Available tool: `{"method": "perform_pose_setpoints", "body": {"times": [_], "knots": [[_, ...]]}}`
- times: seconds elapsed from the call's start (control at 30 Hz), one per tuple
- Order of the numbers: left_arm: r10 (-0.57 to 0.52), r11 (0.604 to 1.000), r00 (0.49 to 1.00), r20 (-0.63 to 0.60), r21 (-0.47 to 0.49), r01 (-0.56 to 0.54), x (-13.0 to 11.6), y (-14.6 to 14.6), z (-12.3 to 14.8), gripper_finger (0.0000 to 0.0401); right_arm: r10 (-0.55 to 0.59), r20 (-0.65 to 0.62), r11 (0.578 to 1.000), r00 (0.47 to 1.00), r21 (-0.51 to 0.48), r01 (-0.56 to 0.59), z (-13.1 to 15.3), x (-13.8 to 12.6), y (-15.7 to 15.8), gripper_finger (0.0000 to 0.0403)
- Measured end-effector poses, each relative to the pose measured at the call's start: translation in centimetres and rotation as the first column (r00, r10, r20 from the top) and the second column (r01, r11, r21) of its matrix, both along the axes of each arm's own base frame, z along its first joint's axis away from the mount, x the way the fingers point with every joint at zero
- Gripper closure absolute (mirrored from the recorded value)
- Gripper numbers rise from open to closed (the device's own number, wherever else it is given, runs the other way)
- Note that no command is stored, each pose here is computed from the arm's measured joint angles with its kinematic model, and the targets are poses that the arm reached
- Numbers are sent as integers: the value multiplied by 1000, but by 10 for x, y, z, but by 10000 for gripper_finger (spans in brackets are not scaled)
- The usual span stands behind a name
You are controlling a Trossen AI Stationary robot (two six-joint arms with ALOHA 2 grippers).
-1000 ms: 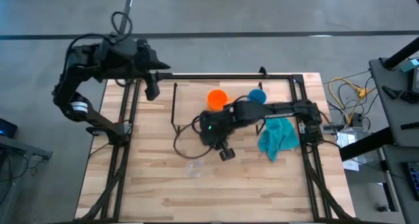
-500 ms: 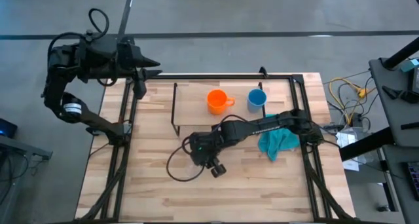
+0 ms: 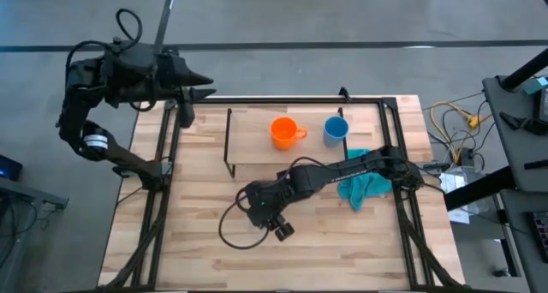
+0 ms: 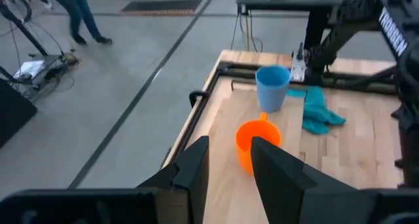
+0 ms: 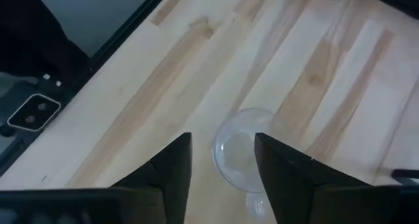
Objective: Stack small to large cups/mugs on shelf
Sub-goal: Put the transparent mug onto the shelf
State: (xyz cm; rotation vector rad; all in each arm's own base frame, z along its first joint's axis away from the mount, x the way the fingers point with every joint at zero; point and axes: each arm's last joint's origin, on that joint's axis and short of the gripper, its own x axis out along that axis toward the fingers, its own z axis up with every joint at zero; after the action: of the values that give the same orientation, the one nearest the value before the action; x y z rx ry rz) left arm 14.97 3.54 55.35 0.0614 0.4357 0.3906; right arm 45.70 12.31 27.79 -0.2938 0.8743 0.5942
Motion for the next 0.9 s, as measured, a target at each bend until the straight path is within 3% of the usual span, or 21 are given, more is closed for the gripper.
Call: {"method": "perform_pose_setpoints", "body": {"times": [0.27,0.9], "knots": [[-3,1000,994,112,21,0,-12,-2,11,300,-1,-73,1000,997,-17,-1,-25,-4,0,238],[-4,1000,994,111,21,2,-15,-3,12,300,0,-16,1000,1000,-3,0,-72,-2,0,238]]}}
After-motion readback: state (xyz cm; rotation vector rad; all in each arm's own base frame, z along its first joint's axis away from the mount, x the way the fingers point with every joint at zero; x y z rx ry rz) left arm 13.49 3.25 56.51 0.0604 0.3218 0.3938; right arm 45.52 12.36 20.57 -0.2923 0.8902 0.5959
